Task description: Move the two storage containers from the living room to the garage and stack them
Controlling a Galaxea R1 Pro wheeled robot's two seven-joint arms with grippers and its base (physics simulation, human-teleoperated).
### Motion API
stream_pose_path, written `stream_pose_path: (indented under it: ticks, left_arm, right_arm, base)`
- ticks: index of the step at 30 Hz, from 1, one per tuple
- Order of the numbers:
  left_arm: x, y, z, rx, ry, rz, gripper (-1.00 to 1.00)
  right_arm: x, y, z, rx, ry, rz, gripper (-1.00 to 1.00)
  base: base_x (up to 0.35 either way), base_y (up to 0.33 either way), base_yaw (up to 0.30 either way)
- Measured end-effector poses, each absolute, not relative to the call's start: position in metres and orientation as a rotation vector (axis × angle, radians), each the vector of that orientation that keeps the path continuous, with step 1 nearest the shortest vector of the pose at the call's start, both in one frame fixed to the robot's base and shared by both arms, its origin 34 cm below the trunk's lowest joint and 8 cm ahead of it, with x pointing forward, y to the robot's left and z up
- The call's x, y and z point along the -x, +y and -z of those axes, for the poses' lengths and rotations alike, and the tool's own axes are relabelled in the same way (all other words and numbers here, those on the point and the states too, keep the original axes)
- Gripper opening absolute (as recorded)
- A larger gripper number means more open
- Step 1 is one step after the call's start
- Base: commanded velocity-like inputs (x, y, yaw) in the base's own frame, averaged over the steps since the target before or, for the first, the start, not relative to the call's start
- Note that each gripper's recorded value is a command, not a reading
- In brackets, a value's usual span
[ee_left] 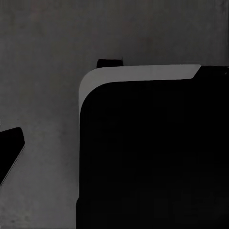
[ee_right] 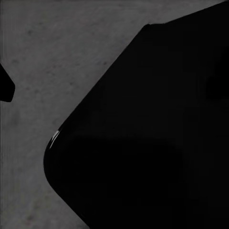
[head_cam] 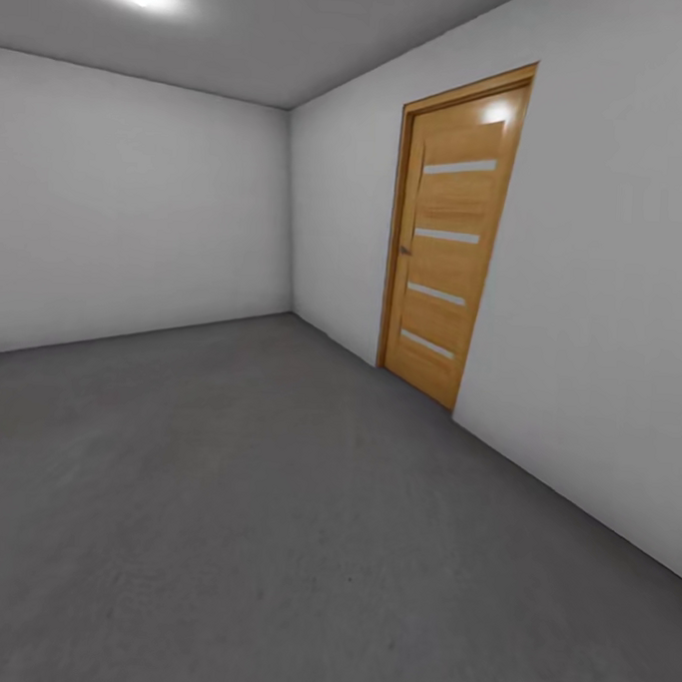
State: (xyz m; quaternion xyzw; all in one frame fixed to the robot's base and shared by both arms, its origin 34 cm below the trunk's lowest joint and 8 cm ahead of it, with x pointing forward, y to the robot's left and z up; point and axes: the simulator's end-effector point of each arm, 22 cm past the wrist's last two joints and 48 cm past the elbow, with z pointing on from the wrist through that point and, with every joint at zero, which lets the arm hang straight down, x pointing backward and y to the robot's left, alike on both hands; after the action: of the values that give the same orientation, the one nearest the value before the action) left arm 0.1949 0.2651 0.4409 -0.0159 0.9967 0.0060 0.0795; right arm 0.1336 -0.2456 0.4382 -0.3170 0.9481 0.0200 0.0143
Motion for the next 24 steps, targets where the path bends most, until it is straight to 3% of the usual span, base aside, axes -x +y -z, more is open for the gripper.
stream_pose_path:
  ticks: [24]
  left_arm:
    - [-0.1949,0.2651,-0.4409,0.048,2.982,-0.018,1.0]
  right_arm:
    - [-0.1335,-0.2501,-0.4382,0.978,2.956,-0.054,1.0]
  base:
    - [0.323,0.0,0.0]
